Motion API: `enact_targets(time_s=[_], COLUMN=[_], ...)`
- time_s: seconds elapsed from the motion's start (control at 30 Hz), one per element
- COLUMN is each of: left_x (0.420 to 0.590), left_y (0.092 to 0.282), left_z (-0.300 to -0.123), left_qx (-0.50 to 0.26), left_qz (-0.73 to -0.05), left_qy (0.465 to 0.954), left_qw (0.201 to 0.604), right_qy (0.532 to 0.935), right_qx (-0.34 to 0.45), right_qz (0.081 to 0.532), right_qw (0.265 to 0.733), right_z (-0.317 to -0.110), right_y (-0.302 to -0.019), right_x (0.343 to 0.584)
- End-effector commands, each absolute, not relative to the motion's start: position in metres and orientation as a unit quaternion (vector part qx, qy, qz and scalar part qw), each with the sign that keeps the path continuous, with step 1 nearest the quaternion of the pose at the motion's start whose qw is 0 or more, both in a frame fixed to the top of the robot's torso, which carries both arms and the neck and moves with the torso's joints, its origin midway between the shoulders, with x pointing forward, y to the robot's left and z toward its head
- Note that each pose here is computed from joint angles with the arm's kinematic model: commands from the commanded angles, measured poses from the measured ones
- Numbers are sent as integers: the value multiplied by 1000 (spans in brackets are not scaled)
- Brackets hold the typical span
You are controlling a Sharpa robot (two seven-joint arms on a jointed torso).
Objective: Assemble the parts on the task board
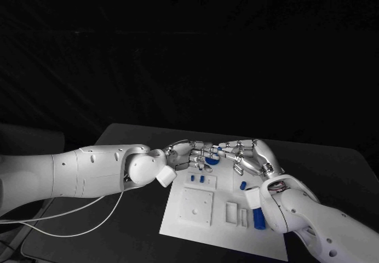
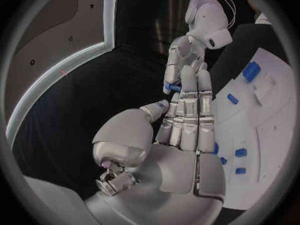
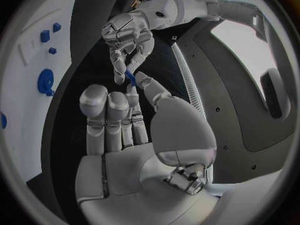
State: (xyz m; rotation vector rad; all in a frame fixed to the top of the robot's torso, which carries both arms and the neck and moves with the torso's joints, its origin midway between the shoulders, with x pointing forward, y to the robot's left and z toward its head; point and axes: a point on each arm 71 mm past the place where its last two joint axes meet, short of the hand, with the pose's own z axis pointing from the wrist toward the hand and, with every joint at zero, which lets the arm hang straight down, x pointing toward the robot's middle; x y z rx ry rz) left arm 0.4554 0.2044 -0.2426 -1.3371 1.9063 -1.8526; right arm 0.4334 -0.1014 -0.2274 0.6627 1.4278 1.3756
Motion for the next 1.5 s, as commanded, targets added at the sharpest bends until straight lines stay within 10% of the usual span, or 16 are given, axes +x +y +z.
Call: enact_targets(time_s=[0.03,1.5], left_x=[456,455], left_y=[203,204], left_z=[-240,-240], left_qx=[-446,-417], left_qz=[-631,-634], left_qy=[630,646], left_qw=[80,80], right_qy=[594,597], right_qx=[268,268], right_qz=[575,574], right_qw=[494,492], right_z=[-228,-230], right_y=[-100,-100], right_x=[432,433])
